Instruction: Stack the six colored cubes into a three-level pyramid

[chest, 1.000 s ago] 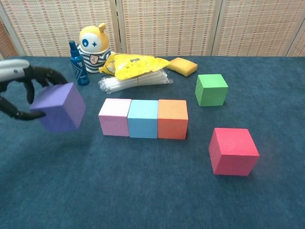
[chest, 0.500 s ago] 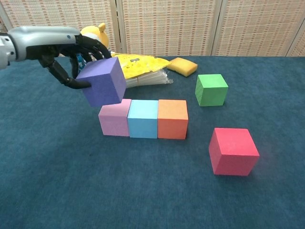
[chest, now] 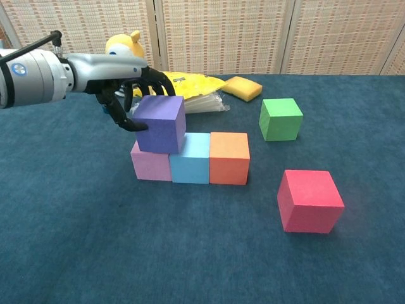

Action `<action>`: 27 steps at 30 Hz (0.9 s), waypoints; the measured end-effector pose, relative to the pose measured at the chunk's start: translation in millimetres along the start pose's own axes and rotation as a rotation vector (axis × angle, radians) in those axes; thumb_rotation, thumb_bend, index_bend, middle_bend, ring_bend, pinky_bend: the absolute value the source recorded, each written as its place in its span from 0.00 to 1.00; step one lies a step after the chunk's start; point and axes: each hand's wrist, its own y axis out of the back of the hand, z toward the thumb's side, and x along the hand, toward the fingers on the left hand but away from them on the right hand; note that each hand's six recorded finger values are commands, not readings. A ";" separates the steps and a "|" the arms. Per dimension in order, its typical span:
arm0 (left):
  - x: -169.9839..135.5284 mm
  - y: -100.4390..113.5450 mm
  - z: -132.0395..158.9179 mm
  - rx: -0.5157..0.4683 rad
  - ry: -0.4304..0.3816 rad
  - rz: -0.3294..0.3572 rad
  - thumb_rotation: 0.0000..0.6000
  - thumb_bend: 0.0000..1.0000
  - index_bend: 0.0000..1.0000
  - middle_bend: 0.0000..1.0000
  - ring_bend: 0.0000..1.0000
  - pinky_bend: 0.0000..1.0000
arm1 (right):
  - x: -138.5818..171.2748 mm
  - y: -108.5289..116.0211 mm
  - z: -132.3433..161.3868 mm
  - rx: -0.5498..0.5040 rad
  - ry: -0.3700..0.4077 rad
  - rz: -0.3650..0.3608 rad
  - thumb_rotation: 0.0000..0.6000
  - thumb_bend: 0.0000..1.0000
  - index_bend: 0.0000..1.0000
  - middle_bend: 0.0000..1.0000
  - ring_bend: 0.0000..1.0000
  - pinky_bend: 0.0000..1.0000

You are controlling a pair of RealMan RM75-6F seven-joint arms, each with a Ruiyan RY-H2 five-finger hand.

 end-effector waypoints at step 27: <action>15.9 -0.3 13.7 0.026 0.015 -0.011 1.00 0.36 0.34 0.38 0.31 0.43 | -1.7 1.5 -9.0 -0.005 -0.018 -0.001 1.00 0.17 0.09 0.22 0.24 0.45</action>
